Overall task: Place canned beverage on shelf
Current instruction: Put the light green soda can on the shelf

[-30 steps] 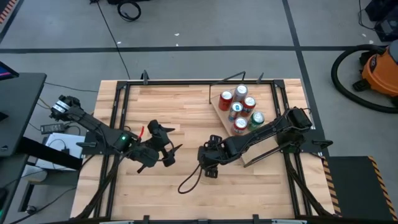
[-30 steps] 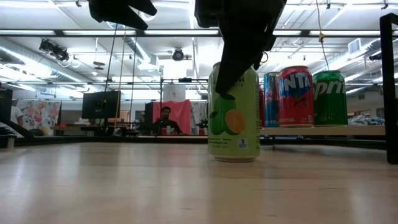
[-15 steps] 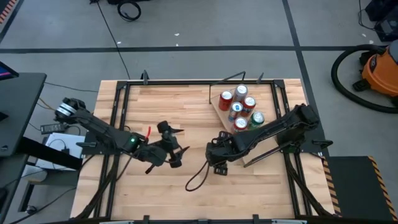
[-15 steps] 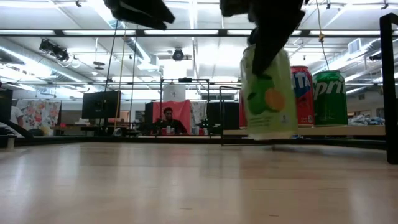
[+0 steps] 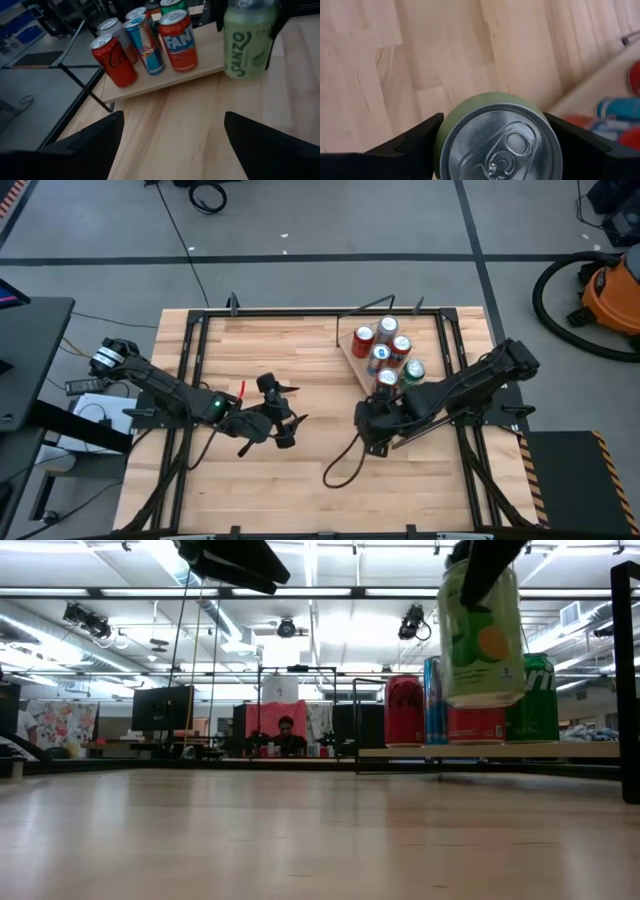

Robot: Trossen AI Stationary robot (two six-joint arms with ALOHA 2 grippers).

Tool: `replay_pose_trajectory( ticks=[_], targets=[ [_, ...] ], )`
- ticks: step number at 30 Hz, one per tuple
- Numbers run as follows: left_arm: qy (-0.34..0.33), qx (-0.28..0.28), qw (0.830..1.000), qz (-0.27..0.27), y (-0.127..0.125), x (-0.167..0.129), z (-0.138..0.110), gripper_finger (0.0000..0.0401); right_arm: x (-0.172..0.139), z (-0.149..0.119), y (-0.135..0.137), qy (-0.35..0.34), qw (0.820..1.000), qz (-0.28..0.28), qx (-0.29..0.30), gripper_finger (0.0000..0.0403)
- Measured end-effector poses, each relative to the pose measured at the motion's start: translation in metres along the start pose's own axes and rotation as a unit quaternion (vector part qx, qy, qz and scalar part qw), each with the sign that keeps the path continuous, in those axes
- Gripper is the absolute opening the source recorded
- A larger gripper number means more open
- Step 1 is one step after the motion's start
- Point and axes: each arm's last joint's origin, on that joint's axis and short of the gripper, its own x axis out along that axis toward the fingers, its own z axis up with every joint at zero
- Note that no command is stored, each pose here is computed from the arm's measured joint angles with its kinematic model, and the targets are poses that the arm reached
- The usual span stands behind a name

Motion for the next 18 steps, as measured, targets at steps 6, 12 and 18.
replay_pose_trajectory(
  ticks=[6, 12, 18],
  targets=[
    [0.0, 0.002, 1.0, 0.0, 0.0, 0.0, 0.0, 0.0356, -0.007, -0.026, -0.02, -0.01, 0.999, -0.004, 0.044, 0.032],
    [0.0, 0.002, 1.0, 0.001, 0.001, 0.0, 0.0, 0.0356, -0.008, -0.05, -0.035, -0.013, 0.997, -0.005, 0.081, 0.032],
    [0.0, 0.003, 1.0, 0.001, 0.001, 0.0, 0.0, 0.0356, -0.003, -0.07, -0.045, -0.01, 0.996, -0.016, 0.093, 0.032]
  ],
)
